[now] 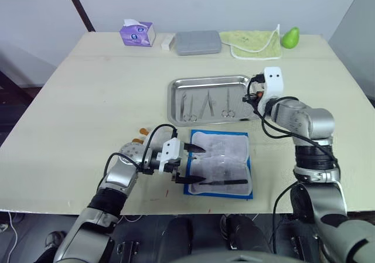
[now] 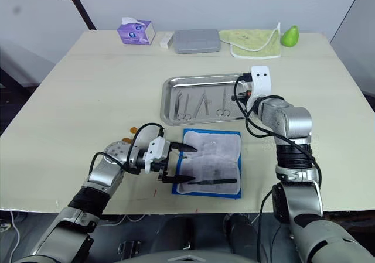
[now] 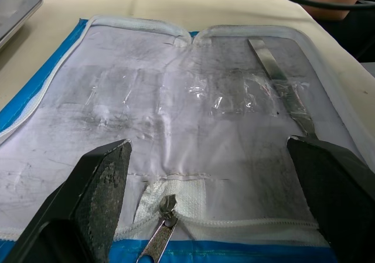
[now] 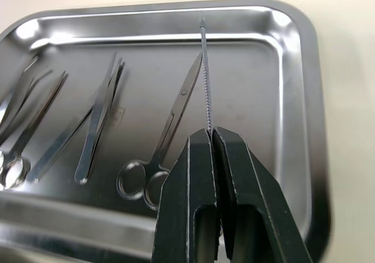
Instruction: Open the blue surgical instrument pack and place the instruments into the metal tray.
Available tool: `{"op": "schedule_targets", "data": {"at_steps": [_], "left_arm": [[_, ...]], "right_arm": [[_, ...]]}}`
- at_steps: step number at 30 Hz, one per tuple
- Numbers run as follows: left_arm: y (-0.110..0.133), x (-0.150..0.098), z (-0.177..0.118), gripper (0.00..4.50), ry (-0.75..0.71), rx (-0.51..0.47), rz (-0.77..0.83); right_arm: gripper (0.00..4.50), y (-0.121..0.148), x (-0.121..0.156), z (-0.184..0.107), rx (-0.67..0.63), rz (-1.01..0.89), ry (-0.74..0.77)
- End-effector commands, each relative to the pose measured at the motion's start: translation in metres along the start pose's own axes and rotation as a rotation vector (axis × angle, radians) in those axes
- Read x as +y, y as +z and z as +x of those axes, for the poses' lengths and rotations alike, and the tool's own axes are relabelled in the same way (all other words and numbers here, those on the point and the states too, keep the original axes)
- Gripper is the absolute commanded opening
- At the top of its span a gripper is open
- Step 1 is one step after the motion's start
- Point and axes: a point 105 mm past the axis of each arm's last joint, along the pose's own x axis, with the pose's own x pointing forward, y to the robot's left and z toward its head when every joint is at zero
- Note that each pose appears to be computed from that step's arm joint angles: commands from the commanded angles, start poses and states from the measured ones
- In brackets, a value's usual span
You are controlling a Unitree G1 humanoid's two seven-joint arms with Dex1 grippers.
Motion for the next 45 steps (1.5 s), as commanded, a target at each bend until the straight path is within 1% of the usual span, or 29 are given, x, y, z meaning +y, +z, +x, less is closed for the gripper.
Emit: {"op": "schedule_targets", "data": {"at_steps": [1,7,18,19,21,24,25,26,28,31,32,33,35,38,40,41,42,43,45], "left_arm": [[-0.019,-0.007,0.0,4.5,0.006,0.06,-0.066],[-0.018,-0.008,0.001,4.5,0.012,0.059,-0.069],[-0.019,-0.011,0.0,4.5,0.015,0.062,-0.073],[-0.018,-0.012,0.0,4.5,0.014,0.062,-0.073],[-0.018,-0.012,0.0,4.5,0.013,0.061,-0.075],[-0.016,-0.012,0.001,4.5,0.012,0.059,-0.075],[-0.016,-0.012,0.001,4.5,0.013,0.058,-0.076],[-0.016,-0.012,0.001,4.5,0.013,0.058,-0.077],[-0.015,-0.012,0.001,4.5,0.014,0.057,-0.078],[-0.014,-0.012,0.002,4.5,0.016,0.052,-0.082],[-0.013,-0.012,0.002,4.5,0.017,0.046,-0.083],[-0.012,-0.012,0.002,4.5,0.017,0.042,-0.084],[-0.011,-0.012,0.002,4.5,0.015,0.038,-0.086],[-0.01,-0.013,0.001,4.5,0.005,0.036,-0.088],[-0.01,-0.014,0.001,4.5,0.0,0.032,-0.091],[-0.01,-0.013,0.001,4.5,-0.001,0.033,-0.092],[-0.01,-0.013,0.001,4.5,-0.003,0.034,-0.092],[-0.01,-0.012,0.001,4.5,-0.004,0.035,-0.092],[-0.01,-0.011,0.0,4.5,-0.01,0.034,-0.096]], "right_arm": [[0.06,0.012,0.007,0.005,-0.071,0.013,-0.006],[0.06,0.001,0.01,0.02,-0.074,0.046,-0.035],[0.06,-0.014,0.013,0.032,-0.052,0.05,-0.026],[0.61,-0.014,0.013,0.032,-0.054,0.046,-0.025],[1.26,-0.011,0.016,0.03,-0.075,0.045,-0.005],[2.72,-0.001,0.023,0.022,-0.128,0.027,0.048],[2.72,0.001,0.027,0.018,-0.143,0.025,0.074],[2.72,0.002,0.03,0.014,-0.154,0.021,0.095],[2.72,0.006,0.038,0.002,-0.197,-0.043,0.165],[2.72,0.009,0.053,-0.022,-0.285,-0.131,0.304],[2.72,0.011,0.064,-0.041,-0.361,-0.139,0.441],[2.72,0.012,0.072,-0.056,-0.414,-0.148,0.535],[2.72,0.005,0.072,-0.082,-0.443,-0.21,0.639],[2.72,-0.017,0.066,-0.121,-0.361,-0.271,0.816],[3.28,-0.032,0.063,-0.137,-0.286,-0.327,0.882],[3.63,-0.04,0.06,-0.145,-0.249,-0.36,0.907],[3.79,-0.046,0.057,-0.152,-0.217,-0.382,0.924],[4.28,-0.051,0.054,-0.158,-0.188,-0.401,0.936],[4.28,-0.06,0.043,-0.17,-0.132,-0.444,0.939]]}}
